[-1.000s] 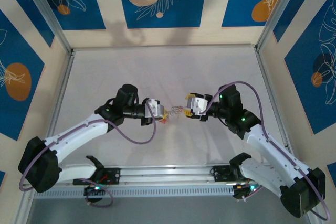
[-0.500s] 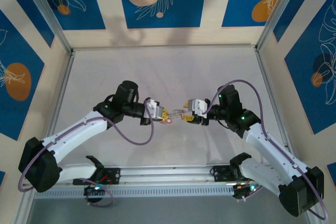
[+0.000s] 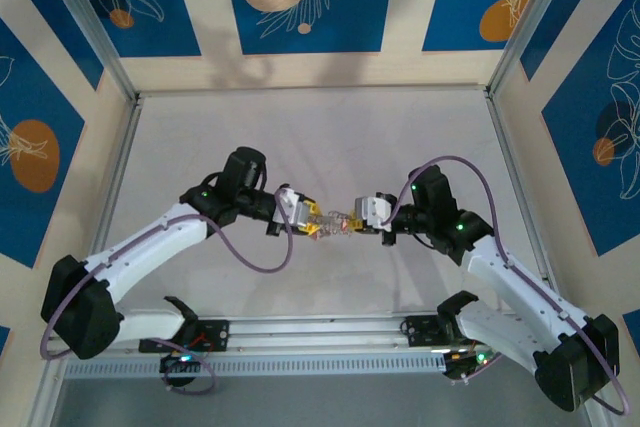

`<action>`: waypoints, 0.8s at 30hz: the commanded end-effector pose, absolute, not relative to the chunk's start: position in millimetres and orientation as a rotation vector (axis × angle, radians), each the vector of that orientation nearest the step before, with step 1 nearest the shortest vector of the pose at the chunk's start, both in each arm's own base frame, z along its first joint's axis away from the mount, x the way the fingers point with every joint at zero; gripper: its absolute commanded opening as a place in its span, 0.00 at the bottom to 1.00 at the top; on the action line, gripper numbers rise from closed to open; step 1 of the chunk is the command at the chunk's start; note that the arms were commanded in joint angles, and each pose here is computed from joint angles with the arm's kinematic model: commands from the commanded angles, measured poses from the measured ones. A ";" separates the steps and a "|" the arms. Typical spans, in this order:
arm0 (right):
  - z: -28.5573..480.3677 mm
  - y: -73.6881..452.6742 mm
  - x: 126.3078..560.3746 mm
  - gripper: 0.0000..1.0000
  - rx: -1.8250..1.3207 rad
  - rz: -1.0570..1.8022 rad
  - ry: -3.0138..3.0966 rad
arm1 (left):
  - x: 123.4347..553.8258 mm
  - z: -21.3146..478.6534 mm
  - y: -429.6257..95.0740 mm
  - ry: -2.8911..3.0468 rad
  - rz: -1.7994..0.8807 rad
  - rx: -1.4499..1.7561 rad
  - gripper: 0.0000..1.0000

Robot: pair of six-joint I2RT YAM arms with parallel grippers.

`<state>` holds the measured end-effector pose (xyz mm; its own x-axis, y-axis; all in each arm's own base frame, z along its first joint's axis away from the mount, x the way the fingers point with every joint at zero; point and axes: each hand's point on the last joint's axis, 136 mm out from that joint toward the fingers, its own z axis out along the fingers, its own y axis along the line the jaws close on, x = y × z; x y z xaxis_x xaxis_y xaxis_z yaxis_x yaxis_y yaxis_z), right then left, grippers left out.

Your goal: Put the keys on the keyring

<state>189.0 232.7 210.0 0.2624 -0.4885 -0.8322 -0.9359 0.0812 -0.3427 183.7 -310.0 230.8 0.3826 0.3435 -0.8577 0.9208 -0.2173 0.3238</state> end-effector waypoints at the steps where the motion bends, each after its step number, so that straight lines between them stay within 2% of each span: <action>1: 216.9 232.2 206.2 0.00 -1.517 0.416 1.308 | 187.1 238.8 -311.1 1.108 -0.818 1.770 0.37; 6: 215.8 234.4 218.2 0.00 -1.563 0.197 1.200 | 185.7 235.9 -309.6 1.112 -0.815 1.776 0.46; 15: 206.7 235.3 242.4 0.00 -1.635 -0.343 0.912 | 187.1 227.7 -308.5 1.175 -0.831 1.764 0.48; 24: 181.3 237.3 236.0 0.00 -1.718 -0.338 0.871 | 192.9 192.5 -309.5 1.281 -0.836 1.784 0.46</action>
